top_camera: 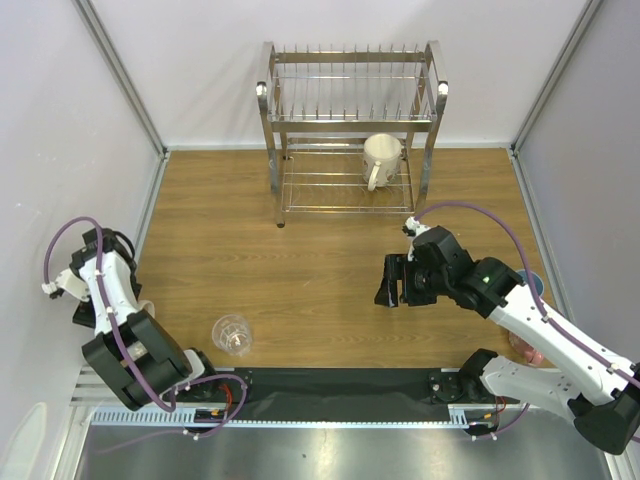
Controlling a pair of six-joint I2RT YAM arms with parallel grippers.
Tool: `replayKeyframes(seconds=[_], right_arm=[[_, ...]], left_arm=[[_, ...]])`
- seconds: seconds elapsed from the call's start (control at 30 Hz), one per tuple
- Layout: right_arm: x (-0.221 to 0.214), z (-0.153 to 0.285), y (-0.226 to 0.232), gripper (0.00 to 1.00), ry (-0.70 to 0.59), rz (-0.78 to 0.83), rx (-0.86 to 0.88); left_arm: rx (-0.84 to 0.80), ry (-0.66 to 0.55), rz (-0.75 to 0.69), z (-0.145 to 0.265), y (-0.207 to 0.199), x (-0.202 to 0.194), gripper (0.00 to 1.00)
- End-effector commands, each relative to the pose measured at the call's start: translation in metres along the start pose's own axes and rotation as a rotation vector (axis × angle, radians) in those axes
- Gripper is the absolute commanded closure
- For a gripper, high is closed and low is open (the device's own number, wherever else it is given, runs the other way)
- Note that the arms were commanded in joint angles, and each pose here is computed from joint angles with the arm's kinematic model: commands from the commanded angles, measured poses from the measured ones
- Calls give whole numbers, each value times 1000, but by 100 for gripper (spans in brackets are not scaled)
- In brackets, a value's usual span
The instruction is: Load the cups into the dish rack
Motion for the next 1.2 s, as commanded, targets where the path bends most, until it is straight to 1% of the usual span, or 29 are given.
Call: replayKeyframes(seconds=[0.0, 0.07, 0.1, 0.2, 0.23, 0.27, 0.3, 0.33, 0.37, 0.4, 0.5, 0.57, 0.67, 0.7, 0.77, 0.87, 0.9, 0.93, 0.97, 1.0, 1.03, 1.07, 1.1, 1.13, 1.17], right_arm=[[5, 4, 0, 29, -40, 16, 7], [5, 3, 0, 28, -37, 14, 11], [6, 3, 0, 29, -37, 13, 12], [7, 3, 2, 29, -37, 15, 19], [8, 3, 2, 29, -38, 14, 20], [8, 5, 3, 29, -48, 15, 22], [9, 6, 3, 29, -54, 15, 21], [10, 7, 3, 29, -61, 18, 20], [12, 8, 4, 29, -67, 16, 24], [12, 9, 4, 29, -69, 19, 27], [13, 9, 5, 29, -64, 20, 29], [13, 8, 6, 29, -57, 19, 30], [14, 8, 7, 29, -56, 21, 35], [15, 9, 8, 29, -56, 18, 37], [16, 10, 10, 29, -54, 16, 45], [20, 11, 15, 29, -43, 8, 56], [21, 12, 17, 29, -39, 7, 63], [24, 14, 20, 29, -40, 8, 67], [26, 15, 22, 29, -39, 7, 74], [27, 15, 24, 29, -34, 7, 80], [33, 19, 29, 29, -43, 8, 94], [35, 19, 32, 29, -41, -1, 99], [38, 21, 35, 29, -42, -6, 118], [43, 26, 40, 28, -56, -12, 136], [45, 25, 43, 28, -55, -34, 147]], left_arm=[[-12, -22, 12, -4, 2, 3, 23], [-25, -23, 9, -4, 3, 1, 31], [-38, -30, 13, -5, 3, 0, 40], [-61, -40, 9, -5, 4, -2, 56], [-71, -46, 17, -3, 6, -1, 72], [-81, -53, 16, -2, 6, -1, 78], [-92, -45, 15, -2, 7, -3, 90], [-107, -53, 20, 0, 9, -4, 96], [-120, -52, 26, 1, 10, -5, 100], [-127, -50, 23, -1, 11, -9, 100], [-216, -35, 26, 8, 12, -12, 100], [-251, 9, 20, 17, 8, -12, 100], [-308, 33, 3, 37, -1, -7, 100], [-348, 19, -12, 50, -6, -4, 99], [-407, 40, -21, 63, -15, -4, 99], [-518, 42, -36, 89, -26, -3, 100], [-569, 16, -29, 103, -27, 2, 99], [-632, -6, -57, 118, -30, -3, 99], [-699, -39, -53, 131, -33, -1, 100], [-819, -78, -61, 155, -28, -2, 100], [-891, -100, -69, 166, -28, -2, 100], [-999, -129, -60, 182, -30, 1, 100], [-1092, -118, -88, 196, -28, -1, 100], [-1183, -138, -125, 209, -20, -4, 100], [-1243, -146, -134, 218, -18, -5, 100]])
Point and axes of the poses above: each gripper's point midway between its finger pads, its own z axis back along the fingers, its own y axis along the line the jaws close on, x = y × z, the point moved 8 cm from there along z, back along the fingers, and after that the axes turned 1 degree about -z, right-handed, at the moved point
